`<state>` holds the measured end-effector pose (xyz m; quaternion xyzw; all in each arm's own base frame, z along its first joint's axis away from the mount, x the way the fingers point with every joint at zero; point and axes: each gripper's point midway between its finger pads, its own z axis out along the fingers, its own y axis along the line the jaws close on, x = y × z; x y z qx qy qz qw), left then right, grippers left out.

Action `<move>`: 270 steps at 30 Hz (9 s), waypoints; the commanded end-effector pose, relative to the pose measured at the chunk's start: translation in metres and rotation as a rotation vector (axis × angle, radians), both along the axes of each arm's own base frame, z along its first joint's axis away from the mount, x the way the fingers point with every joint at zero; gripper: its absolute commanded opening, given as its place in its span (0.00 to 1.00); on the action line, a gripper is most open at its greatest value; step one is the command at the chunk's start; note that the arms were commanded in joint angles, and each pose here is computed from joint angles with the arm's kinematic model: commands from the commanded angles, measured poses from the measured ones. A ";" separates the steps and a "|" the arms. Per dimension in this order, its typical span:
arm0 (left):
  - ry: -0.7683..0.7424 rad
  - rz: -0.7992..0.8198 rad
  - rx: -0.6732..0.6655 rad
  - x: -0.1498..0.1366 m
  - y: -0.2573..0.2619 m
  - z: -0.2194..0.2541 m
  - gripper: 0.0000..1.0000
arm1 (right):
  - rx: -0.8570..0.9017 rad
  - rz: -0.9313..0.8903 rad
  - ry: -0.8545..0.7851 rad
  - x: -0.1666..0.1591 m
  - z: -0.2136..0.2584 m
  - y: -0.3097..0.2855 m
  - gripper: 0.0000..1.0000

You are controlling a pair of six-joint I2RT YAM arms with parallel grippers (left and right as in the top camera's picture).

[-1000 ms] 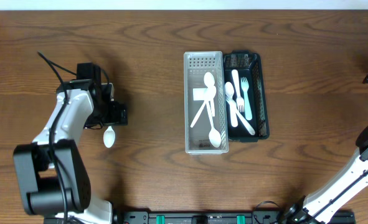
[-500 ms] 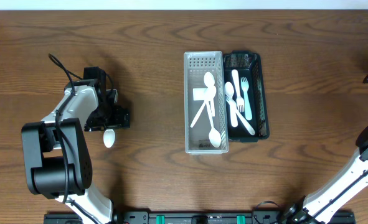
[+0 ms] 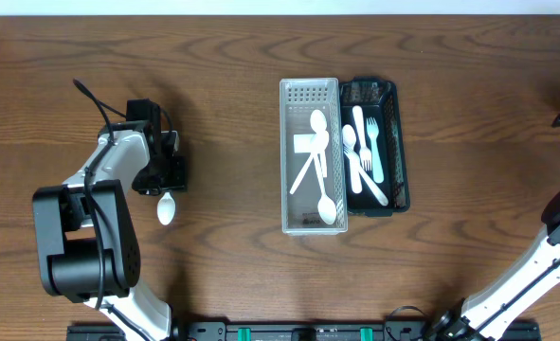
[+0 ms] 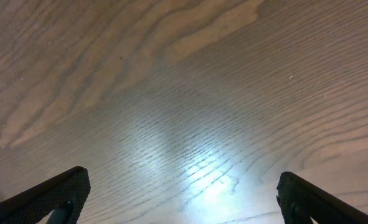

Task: Pack container

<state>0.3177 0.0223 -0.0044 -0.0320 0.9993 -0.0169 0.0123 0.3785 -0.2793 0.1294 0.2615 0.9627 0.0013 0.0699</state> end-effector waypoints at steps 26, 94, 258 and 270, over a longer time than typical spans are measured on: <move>-0.256 0.057 -0.261 0.060 -0.050 0.124 0.06 | 0.006 0.003 0.005 -0.003 -0.003 -0.004 0.99; -0.695 -0.011 -0.209 -0.109 -0.071 0.314 0.98 | 0.006 -0.004 0.005 -0.005 -0.003 -0.006 0.99; -1.399 0.005 -0.011 -0.074 -0.026 0.144 0.98 | -0.412 0.604 -1.296 -0.147 0.174 0.298 0.99; -1.399 0.005 -0.011 -0.074 -0.026 0.144 0.98 | -0.433 0.539 -1.519 -0.149 0.122 0.300 0.99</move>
